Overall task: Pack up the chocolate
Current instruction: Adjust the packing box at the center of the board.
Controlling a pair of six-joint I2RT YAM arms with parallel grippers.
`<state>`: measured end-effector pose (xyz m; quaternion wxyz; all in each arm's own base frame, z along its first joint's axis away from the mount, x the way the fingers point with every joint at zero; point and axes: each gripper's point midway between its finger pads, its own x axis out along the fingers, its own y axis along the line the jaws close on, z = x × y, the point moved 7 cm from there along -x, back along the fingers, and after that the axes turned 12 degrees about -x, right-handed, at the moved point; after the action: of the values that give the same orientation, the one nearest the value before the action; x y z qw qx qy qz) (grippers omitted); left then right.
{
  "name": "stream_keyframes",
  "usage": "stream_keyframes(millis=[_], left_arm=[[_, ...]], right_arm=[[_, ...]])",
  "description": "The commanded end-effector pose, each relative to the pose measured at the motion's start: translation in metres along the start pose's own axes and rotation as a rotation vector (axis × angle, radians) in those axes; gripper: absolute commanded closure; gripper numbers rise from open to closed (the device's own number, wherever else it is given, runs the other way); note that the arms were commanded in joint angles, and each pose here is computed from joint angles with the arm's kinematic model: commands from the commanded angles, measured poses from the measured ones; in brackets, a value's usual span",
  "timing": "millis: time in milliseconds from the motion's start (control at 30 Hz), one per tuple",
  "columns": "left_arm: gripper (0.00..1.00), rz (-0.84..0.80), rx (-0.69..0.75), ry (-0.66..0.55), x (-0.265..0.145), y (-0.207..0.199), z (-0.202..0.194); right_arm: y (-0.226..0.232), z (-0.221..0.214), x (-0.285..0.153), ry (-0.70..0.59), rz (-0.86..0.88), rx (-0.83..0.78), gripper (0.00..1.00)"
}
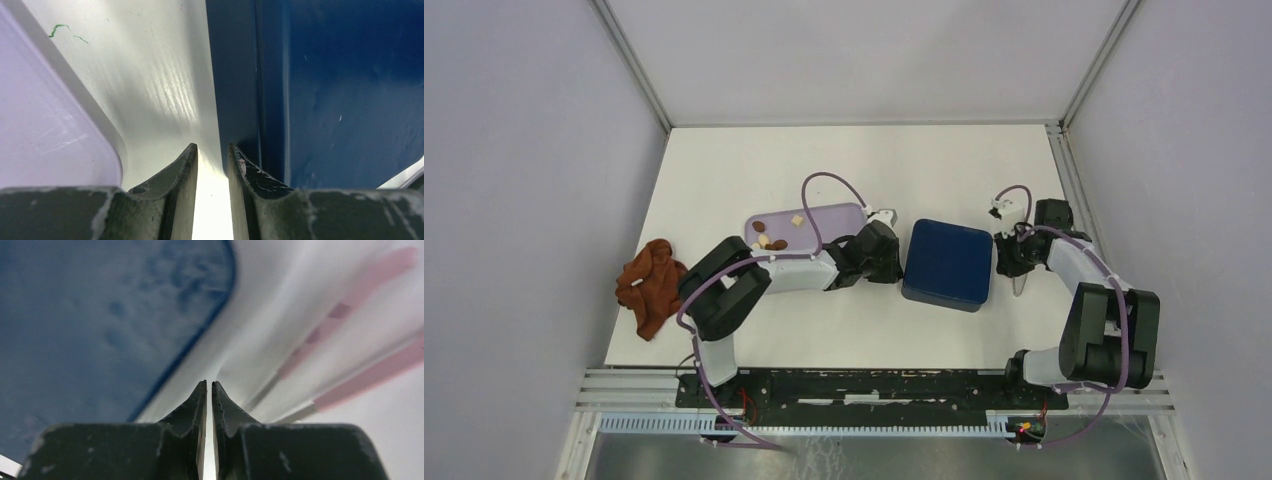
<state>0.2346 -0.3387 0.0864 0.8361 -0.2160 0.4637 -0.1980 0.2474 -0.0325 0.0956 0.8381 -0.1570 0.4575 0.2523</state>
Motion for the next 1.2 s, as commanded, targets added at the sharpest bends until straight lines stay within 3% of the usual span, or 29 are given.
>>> stream_keyframes(millis=[0,467,733,900,967,1000,1067,1100,1167], left_arm=[[0.65,-0.045,0.023,-0.030,0.001,-0.024,0.000],[0.66,-0.072,0.005,-0.029,-0.008,-0.040,-0.035],[0.53,0.086,0.011,-0.072,-0.037,-0.008,-0.033],[0.46,-0.001,-0.019,-0.093,-0.073,-0.007,-0.031],[0.38,-0.114,-0.048,-0.109,-0.088,-0.016,-0.029],[0.31,-0.169,-0.063,-0.117,-0.095,-0.021,-0.027],[0.15,-0.281,-0.085,-0.128,-0.106,-0.032,-0.024],[0.08,-0.333,-0.095,-0.132,-0.109,-0.039,-0.022],[0.01,-0.393,-0.112,-0.118,-0.110,-0.050,-0.018]], right_arm=[[0.026,0.006,0.000,0.020,0.015,-0.044,0.88],[0.031,0.051,0.006,-0.006,-0.027,-0.170,0.88],[-0.015,0.037,-0.021,0.044,-0.266,-0.173,0.85],[-0.040,0.039,-0.053,-0.038,-0.311,-0.209,0.78],[-0.039,0.051,-0.066,-0.172,-0.283,-0.246,0.62],[-0.036,0.057,-0.070,-0.239,-0.268,-0.263,0.47],[-0.023,0.066,-0.070,-0.378,-0.211,-0.276,0.08],[-0.016,0.068,-0.065,-0.422,-0.153,-0.277,0.02],[-0.012,0.069,-0.057,-0.422,-0.067,-0.229,0.04]])
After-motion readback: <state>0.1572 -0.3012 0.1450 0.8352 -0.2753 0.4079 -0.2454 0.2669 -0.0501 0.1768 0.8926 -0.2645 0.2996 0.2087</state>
